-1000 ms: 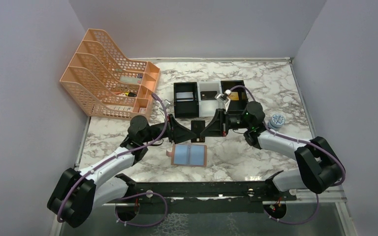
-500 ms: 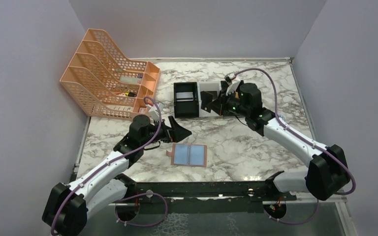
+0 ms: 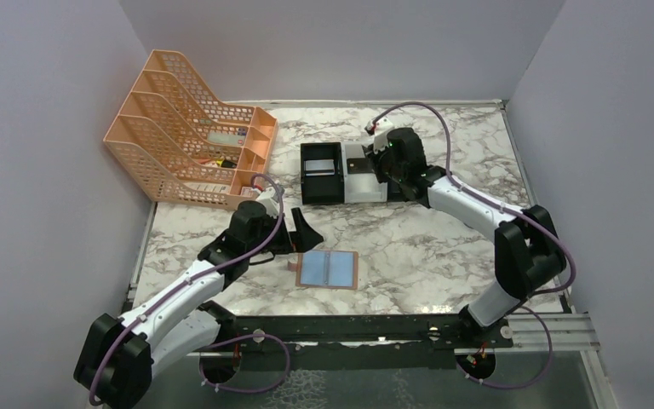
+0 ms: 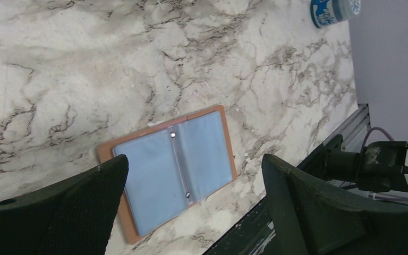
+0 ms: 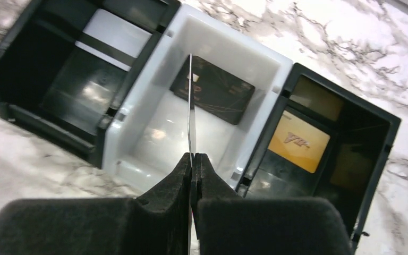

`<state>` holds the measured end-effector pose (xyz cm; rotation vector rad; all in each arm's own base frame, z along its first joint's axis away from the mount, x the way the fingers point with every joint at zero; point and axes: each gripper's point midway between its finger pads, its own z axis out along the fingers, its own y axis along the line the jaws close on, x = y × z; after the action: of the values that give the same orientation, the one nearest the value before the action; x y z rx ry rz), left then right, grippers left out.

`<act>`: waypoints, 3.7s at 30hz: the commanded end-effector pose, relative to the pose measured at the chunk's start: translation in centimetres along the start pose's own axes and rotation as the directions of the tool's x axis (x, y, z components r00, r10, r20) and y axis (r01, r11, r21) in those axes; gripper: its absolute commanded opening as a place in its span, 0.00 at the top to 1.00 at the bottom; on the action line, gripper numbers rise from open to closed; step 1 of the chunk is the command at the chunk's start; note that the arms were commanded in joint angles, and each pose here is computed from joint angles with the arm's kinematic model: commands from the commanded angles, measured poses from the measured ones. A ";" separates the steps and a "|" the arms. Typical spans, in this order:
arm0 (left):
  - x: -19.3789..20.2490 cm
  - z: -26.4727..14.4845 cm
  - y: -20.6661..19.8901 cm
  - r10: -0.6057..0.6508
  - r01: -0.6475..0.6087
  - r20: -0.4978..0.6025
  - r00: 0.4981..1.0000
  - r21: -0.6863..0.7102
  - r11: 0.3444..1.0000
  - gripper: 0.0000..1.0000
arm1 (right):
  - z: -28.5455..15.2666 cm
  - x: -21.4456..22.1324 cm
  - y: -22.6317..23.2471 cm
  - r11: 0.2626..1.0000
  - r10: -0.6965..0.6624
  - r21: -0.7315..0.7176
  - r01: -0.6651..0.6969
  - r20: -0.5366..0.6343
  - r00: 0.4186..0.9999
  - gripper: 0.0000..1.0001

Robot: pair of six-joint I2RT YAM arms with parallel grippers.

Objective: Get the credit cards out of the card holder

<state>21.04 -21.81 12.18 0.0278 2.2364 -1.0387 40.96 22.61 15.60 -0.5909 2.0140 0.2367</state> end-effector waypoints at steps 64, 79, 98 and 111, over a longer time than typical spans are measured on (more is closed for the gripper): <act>0.4 0.6 2.0 0.085 -0.094 -0.087 0.993 -0.101 0.990 0.01 | 10.7 3.6 -2.5 0.768 -0.633 0.052 0.638 -0.088 0.769 0.63; 2.1 0.6 2.6 0.028 -0.042 -0.134 0.991 -0.107 0.993 0.02 | 2.6 -2.2 1.8 0.996 -0.070 -0.052 0.075 0.090 0.993 0.49; 5.6 2.4 4.2 0.044 -0.104 -0.288 0.957 -0.197 0.975 0.26 | -11.0 12.9 16.3 0.581 0.535 -0.369 -0.726 -0.499 0.682 0.60; 6.3 2.3 4.9 0.064 -0.152 -0.326 0.943 -0.254 0.955 0.32 | -10.4 16.4 18.0 0.538 0.498 -0.342 -0.771 -0.609 0.617 0.65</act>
<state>18.39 -21.93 4.19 0.1878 2.6128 -0.7590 17.83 27.97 4.88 -0.1559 2.5777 1.2793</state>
